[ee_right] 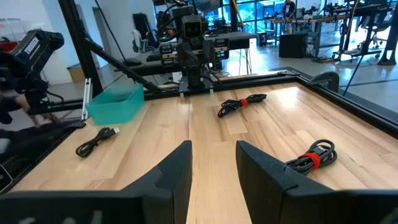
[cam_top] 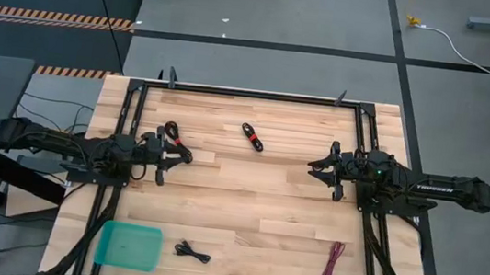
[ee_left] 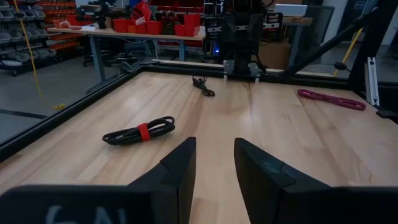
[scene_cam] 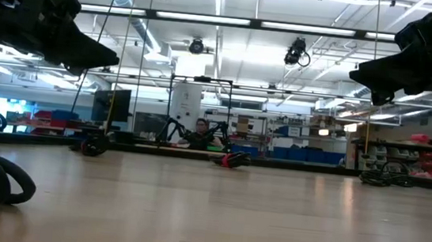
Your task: Pick and place USB-C Cables
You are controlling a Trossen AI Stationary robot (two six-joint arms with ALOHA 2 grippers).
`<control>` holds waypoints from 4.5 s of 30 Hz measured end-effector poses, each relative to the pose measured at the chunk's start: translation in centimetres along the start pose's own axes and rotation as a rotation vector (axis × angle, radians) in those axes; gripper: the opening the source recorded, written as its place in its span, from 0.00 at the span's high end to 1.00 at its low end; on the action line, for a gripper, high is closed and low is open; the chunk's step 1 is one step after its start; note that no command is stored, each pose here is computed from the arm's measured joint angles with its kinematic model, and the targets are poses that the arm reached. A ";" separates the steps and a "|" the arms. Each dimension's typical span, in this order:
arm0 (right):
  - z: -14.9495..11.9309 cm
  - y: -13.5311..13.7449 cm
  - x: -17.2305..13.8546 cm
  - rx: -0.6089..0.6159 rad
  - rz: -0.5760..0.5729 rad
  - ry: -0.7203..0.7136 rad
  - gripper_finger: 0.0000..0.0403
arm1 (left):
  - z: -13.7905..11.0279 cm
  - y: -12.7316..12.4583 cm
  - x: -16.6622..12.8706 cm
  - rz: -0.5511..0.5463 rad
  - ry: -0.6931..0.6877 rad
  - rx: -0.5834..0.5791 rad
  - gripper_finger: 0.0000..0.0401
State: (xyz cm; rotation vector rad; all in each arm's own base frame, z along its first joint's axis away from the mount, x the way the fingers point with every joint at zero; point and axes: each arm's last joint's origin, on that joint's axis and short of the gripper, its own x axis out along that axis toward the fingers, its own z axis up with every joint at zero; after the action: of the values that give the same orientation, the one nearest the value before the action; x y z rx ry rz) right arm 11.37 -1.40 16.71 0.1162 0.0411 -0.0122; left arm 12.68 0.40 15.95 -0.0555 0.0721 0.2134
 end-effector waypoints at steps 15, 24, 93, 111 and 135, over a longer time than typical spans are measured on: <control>0.0 0.0 0.0 0.000 0.001 0.000 0.68 | 0.0 0.0 0.0 0.000 0.000 0.000 0.71; 0.0 0.0 0.0 -0.028 0.000 0.000 0.68 | 0.0 0.0 0.0 0.000 0.000 0.000 0.71; 3.8 -1.1 -1.1 -0.389 -0.533 -0.347 0.64 | 4.0 0.9 0.1 0.428 0.096 -0.059 0.53; 3.4 -0.9 -0.9 -0.202 -0.415 -0.351 0.62 | 13.3 0.5 5.9 0.591 0.644 0.731 0.33; 3.8 -0.2 -0.8 -0.242 -0.271 -0.400 0.61 | 5.4 3.5 9.4 -0.014 1.393 0.561 0.52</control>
State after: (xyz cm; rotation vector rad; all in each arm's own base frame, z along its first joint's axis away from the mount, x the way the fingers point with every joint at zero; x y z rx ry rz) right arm 10.68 -2.00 20.51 -0.1359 -0.3411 -0.3000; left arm 21.42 6.17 20.47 0.3671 1.5125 0.0992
